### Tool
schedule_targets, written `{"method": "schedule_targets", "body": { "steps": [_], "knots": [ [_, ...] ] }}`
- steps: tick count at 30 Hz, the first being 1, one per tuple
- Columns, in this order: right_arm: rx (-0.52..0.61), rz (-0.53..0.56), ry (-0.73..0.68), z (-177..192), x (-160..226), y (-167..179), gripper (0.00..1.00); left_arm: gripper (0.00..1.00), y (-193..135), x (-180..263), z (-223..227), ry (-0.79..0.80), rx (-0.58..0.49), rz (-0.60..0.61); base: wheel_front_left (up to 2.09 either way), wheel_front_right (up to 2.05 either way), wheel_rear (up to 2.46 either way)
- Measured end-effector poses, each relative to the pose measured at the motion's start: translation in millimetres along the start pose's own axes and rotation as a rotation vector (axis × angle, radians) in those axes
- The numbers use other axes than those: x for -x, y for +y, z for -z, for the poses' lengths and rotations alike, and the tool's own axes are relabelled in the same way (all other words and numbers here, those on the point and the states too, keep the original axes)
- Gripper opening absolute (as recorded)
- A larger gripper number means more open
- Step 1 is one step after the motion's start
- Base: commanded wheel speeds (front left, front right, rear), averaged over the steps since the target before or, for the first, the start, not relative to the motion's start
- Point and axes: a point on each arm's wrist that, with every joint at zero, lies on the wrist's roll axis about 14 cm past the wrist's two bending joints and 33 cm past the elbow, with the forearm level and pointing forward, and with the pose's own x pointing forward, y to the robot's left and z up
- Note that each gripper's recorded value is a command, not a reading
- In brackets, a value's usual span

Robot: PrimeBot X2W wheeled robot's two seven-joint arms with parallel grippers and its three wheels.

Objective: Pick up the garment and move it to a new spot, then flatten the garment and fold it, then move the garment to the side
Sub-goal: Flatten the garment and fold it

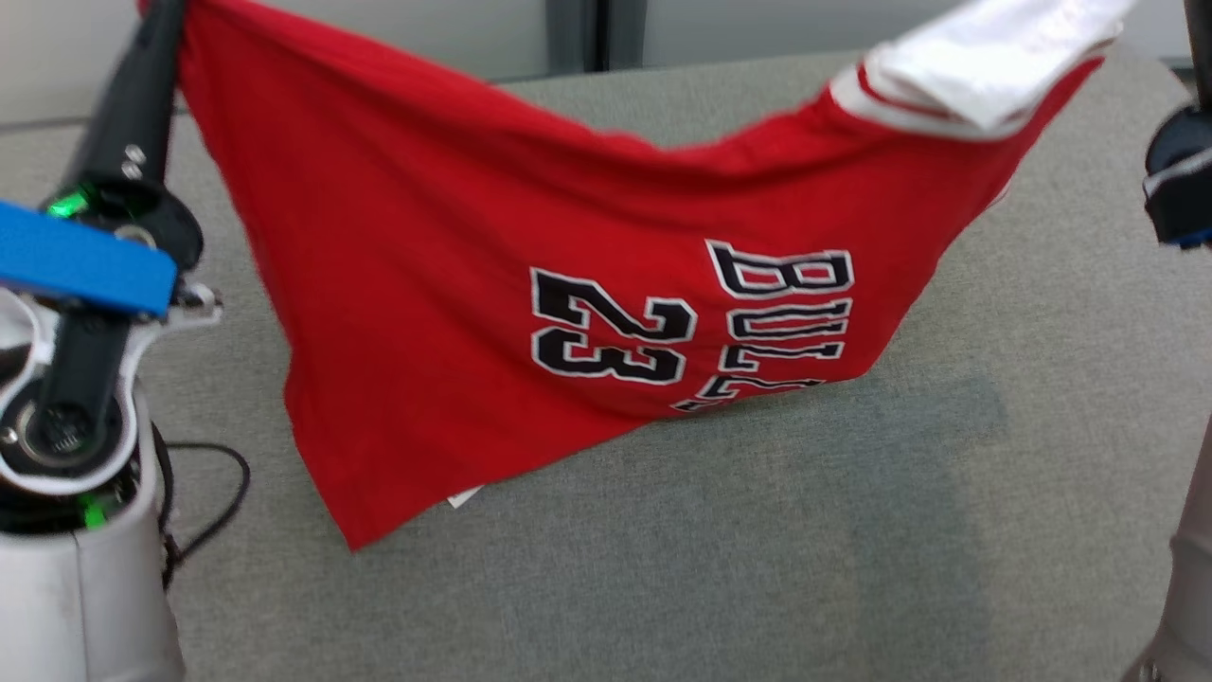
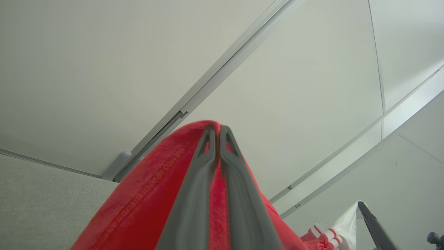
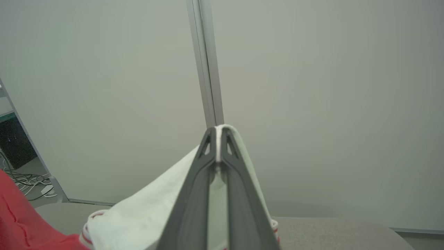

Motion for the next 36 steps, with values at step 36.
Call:
{"method": "schedule_targets", "body": {
  "steps": [36],
  "knots": [
    [0.014,0.142,0.311,206,-21,-68,0.00,0.00,159,-16,79,-0.004,-0.284,-0.253,0.00,0.00,0.00]
  ]
}}
